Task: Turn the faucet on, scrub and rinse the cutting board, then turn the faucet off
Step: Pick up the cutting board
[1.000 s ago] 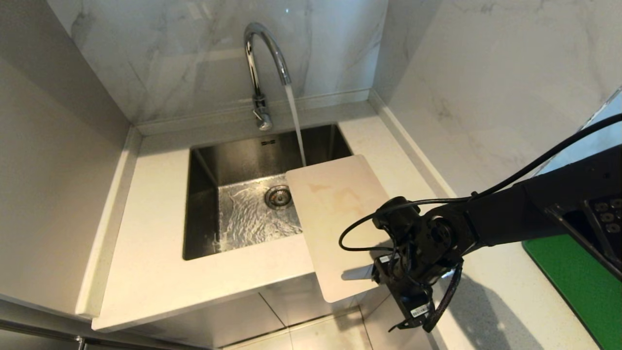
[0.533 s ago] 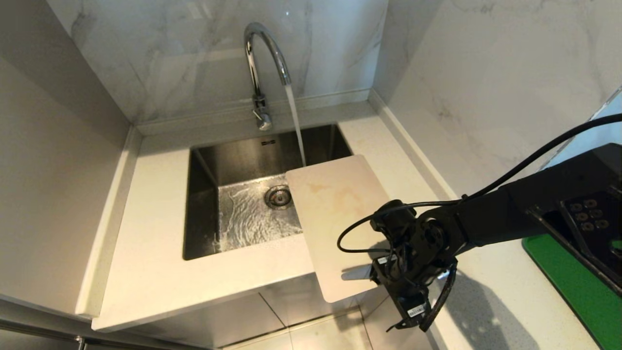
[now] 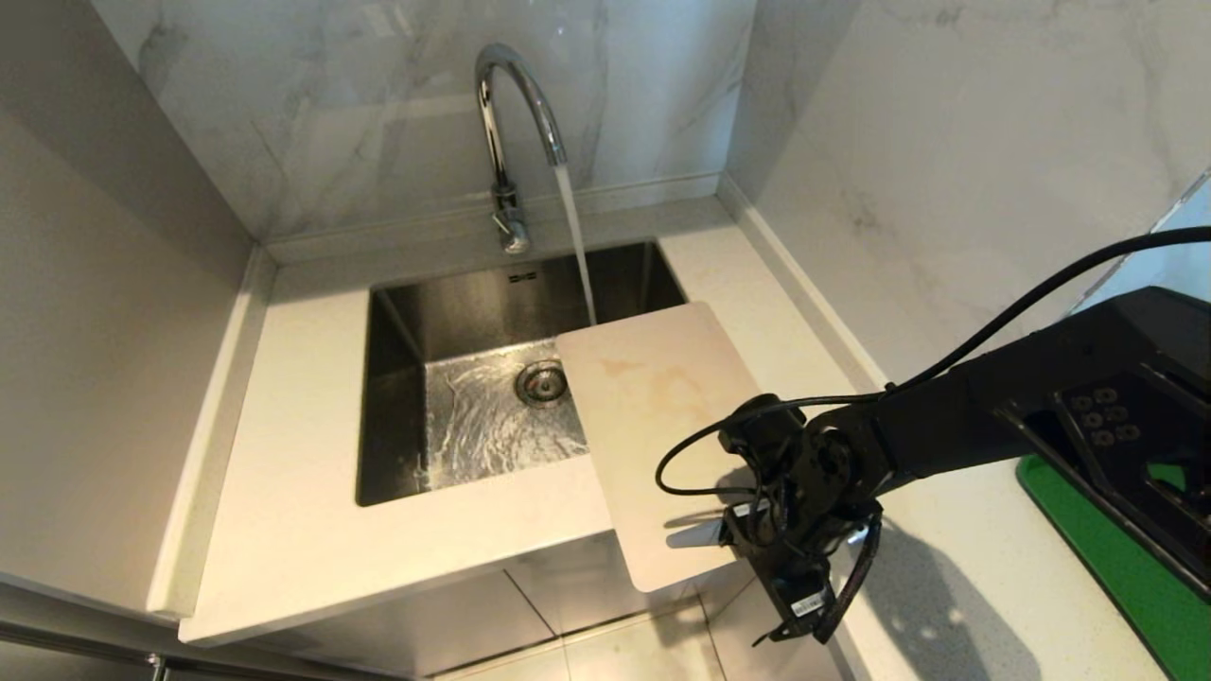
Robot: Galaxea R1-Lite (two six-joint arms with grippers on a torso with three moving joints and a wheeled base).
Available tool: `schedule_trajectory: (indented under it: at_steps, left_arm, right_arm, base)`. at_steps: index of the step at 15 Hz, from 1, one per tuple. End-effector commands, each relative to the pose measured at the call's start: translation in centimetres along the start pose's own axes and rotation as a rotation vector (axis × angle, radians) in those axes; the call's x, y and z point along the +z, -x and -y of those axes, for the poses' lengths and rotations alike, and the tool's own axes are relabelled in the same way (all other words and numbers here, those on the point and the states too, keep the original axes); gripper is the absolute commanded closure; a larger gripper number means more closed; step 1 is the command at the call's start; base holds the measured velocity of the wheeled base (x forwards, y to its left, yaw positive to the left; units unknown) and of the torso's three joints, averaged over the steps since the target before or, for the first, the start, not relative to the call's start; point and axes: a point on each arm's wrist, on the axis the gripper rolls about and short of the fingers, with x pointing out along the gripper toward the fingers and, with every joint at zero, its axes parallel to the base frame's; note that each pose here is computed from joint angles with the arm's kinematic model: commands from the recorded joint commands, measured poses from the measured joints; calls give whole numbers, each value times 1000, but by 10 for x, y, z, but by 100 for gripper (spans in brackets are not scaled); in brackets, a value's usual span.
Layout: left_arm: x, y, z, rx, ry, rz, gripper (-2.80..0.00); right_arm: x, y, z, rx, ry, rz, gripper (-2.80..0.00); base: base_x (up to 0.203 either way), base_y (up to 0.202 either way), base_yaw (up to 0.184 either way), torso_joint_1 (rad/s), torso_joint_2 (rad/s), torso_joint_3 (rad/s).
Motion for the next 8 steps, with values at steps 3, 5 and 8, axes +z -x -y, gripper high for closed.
schedule_trajectory:
  at_steps: [3, 5, 8]
  left_arm:
    - [-1, 0, 0, 1, 0, 2, 0]
    - [-1, 0, 0, 1, 0, 1, 0]
    - [-1, 0, 0, 1, 0, 0, 0]
  right_arm:
    - [0, -8, -3, -14, -6, 0, -280]
    - [0, -11, -5, -15, -6, -1, -280]
    - [0, -18, -6, -27, -5, -1, -280]
  base:
    - [0, 0, 0, 0, 0, 0]
    - [0, 0, 0, 0, 0, 0]
    - [0, 0, 0, 0, 0, 0]
